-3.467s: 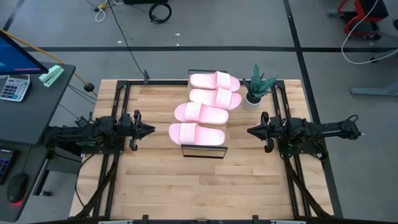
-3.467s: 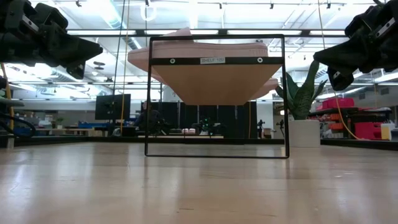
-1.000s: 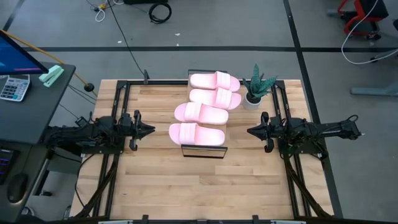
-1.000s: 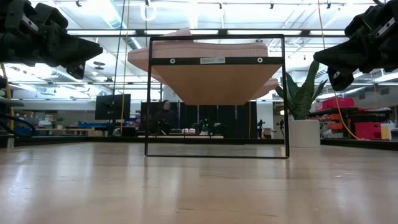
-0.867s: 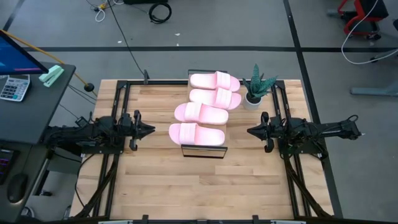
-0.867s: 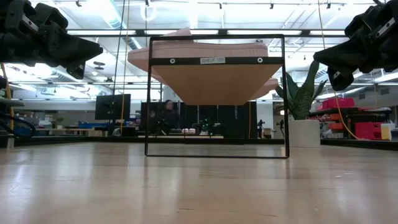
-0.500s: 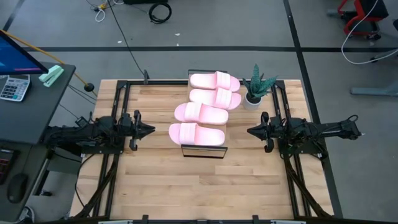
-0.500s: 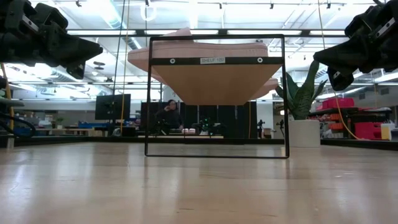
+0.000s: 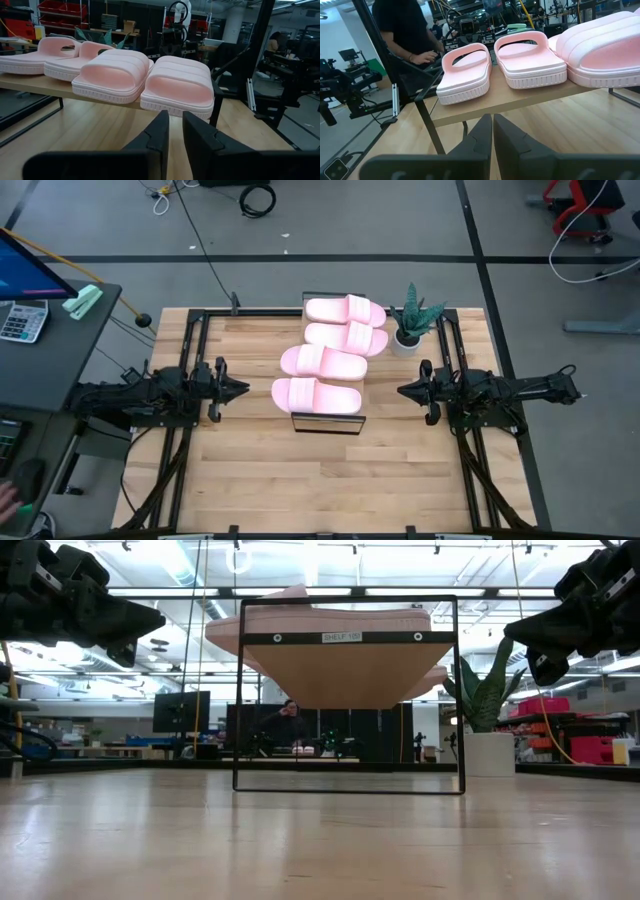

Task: Pick and place slides into the shelf
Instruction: Return to Home Position

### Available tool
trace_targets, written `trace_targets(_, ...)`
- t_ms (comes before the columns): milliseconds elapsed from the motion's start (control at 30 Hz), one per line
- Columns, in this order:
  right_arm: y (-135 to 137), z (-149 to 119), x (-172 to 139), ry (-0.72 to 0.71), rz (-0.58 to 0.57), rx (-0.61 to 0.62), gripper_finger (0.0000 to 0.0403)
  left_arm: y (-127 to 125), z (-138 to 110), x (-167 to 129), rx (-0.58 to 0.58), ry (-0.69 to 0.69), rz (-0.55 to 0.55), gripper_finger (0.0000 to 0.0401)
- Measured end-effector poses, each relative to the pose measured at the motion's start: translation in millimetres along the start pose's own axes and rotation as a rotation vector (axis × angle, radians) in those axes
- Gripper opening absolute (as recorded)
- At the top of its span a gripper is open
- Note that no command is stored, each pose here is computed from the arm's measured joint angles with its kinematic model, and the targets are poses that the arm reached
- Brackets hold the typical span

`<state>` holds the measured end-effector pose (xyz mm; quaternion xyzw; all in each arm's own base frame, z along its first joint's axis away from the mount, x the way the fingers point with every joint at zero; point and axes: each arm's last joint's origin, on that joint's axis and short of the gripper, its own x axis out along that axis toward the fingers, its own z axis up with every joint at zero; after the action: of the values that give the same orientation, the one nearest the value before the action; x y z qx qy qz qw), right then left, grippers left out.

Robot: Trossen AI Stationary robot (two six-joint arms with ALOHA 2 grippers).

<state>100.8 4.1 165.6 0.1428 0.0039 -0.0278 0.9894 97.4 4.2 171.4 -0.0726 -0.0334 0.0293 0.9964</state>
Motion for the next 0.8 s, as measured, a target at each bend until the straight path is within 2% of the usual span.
trace_targets(300,0.0,0.0,0.0,0.000,0.000,0.000,0.0023,0.0,0.1,0.0,0.000,0.000,0.000,0.0051)
trace_targets(800,0.0,0.0,0.0,0.000,0.000,0.000,0.0023,0.0,0.1,0.0,0.000,-0.001,0.000,0.0062)
